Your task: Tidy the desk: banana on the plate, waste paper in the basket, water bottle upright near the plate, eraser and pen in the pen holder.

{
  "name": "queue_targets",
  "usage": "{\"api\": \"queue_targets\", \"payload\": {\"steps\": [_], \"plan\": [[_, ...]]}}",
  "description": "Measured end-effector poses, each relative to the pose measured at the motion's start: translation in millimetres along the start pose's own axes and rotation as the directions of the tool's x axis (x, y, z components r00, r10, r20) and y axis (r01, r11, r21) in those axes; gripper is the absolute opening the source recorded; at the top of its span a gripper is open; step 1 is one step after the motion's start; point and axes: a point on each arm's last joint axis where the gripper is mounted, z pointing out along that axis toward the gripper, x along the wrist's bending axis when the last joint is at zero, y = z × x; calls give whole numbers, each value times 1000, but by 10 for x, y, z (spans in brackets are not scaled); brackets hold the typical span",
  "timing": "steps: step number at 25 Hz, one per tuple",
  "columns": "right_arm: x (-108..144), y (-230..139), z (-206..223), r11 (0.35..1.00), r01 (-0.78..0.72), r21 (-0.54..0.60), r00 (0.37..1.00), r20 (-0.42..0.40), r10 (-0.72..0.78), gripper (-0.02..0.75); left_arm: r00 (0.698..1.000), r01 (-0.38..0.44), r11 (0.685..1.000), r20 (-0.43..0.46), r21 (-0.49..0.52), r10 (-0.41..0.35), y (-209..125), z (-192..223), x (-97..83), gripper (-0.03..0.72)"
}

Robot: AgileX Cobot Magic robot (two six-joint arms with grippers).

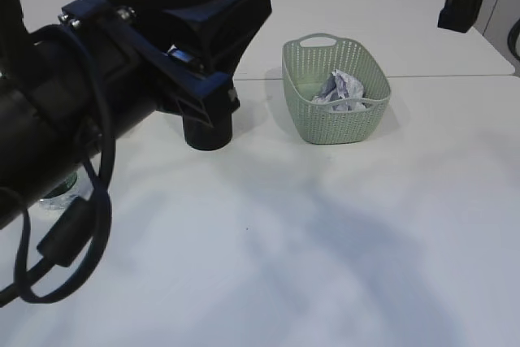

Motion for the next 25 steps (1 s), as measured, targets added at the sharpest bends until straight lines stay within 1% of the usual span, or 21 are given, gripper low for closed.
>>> {"api": "queue_targets", "payload": {"steps": [2,4,7,10,12,16,25], "plan": [[2,-5,0,999,-40,6,999,-2,40,42,1000,7,998,-6,-68,-7,17,14,6,400],[2,-6,0,998,-69,7,998,-2,69,42,1000,28,994,-4,-105,-28,13,24,5,398],[3,-7,0,996,-89,8,996,-2,89,42,999,36,995,31,-94,-33,-57,44,-26,397],[3,-7,0,995,-102,8,995,-2,102,42,995,2,997,103,-74,6,-130,57,-94,396],[4,-9,0,995,-104,10,995,-3,104,42,992,-12,998,126,-55,19,-194,68,-116,391],[10,-24,0,994,-105,28,994,-8,106,42,992,10,1000,126,-25,-6,-290,105,-117,375],[18,-44,-1,993,-105,50,994,-14,106,42,992,43,994,124,-102,-30,-110,278,-152,370]]}}
